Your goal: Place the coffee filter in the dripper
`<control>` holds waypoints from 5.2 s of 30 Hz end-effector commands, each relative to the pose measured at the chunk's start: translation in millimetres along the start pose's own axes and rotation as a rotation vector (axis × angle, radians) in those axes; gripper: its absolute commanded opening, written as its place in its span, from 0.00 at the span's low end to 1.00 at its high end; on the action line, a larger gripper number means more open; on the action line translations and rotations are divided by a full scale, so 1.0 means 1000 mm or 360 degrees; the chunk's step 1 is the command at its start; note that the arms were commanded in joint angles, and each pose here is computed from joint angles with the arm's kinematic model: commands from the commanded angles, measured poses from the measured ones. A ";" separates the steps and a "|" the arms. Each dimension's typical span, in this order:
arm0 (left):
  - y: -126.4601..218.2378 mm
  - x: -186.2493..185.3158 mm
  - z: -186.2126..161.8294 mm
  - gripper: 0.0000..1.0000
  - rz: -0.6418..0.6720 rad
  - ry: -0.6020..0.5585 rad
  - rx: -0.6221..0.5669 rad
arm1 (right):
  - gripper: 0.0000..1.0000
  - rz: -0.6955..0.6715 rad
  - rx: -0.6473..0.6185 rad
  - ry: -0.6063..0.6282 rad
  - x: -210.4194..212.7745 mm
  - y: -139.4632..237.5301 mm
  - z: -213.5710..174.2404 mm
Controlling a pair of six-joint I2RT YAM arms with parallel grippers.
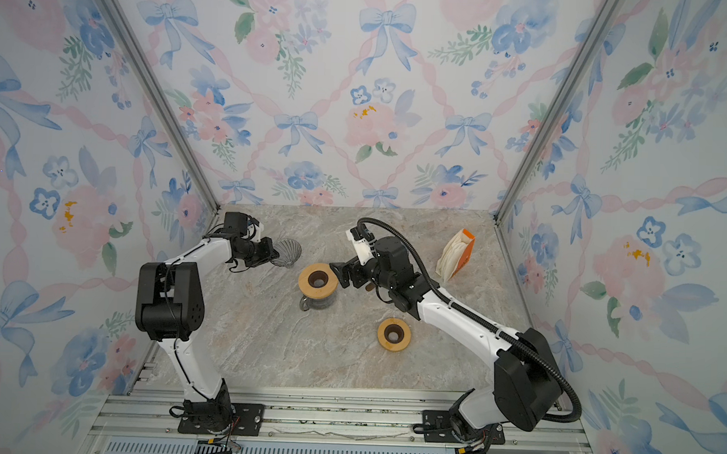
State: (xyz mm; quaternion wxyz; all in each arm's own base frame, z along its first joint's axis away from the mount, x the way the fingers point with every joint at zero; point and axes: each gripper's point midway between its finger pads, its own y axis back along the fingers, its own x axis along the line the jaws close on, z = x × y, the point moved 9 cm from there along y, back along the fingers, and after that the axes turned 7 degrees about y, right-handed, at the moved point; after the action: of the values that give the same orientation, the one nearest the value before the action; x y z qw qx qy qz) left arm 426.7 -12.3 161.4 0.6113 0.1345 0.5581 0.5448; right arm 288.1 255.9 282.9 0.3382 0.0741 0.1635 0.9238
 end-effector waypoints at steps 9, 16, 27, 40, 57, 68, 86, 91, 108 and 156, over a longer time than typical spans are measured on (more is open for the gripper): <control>0.052 -0.038 -0.005 0.00 -0.0260 -0.0094 -0.0071 | 0.96 0.0080 -0.0021 0.0066 0.007 0.009 0.010; 0.079 -0.066 -0.027 0.00 -0.0369 -0.0174 -0.0090 | 0.96 0.0103 -0.0003 0.0095 0.008 0.011 0.008; 0.109 -0.094 -0.057 0.00 -0.0472 -0.0251 -0.0120 | 0.96 0.0153 0.0094 0.0196 0.010 0.028 0.006; 0.119 -0.108 -0.091 0.00 -0.0530 -0.0292 0.0021 | 0.96 0.0099 0.0202 0.0118 -0.003 0.054 -0.005; 0.097 -0.108 -0.111 0.00 -0.0398 -0.0283 0.0136 | 0.96 0.0014 0.0203 0.0071 -0.020 0.058 -0.018; 0.088 -0.110 -0.106 0.00 -0.0332 -0.0293 0.0142 | 0.96 0.0015 0.0194 0.0043 -0.022 0.056 -0.020; 0.067 -0.106 -0.105 0.00 -0.0257 -0.0297 0.0193 | 0.97 -0.0016 0.0134 -0.0012 -0.025 0.052 -0.022; 0.064 -0.106 -0.105 0.02 -0.0252 -0.0300 0.0203 | 0.97 -0.0015 0.0170 -0.0073 -0.027 0.041 -0.020; 0.069 -0.115 -0.097 0.29 -0.0289 -0.0351 0.0173 | 0.98 0.0084 0.0370 -0.0088 -0.016 0.009 0.001; 0.097 -0.092 -0.110 0.39 -0.0232 -0.0341 0.0055 | 0.79 -0.0019 0.0924 -0.0393 -0.036 -0.086 -0.003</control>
State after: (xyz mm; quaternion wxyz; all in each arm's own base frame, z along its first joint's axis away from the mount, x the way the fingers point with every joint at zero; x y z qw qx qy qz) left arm 306.8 -103.0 250.1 0.7046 0.1575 0.5100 0.4675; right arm 360.9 294.8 247.6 0.3189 0.2595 0.3827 0.8273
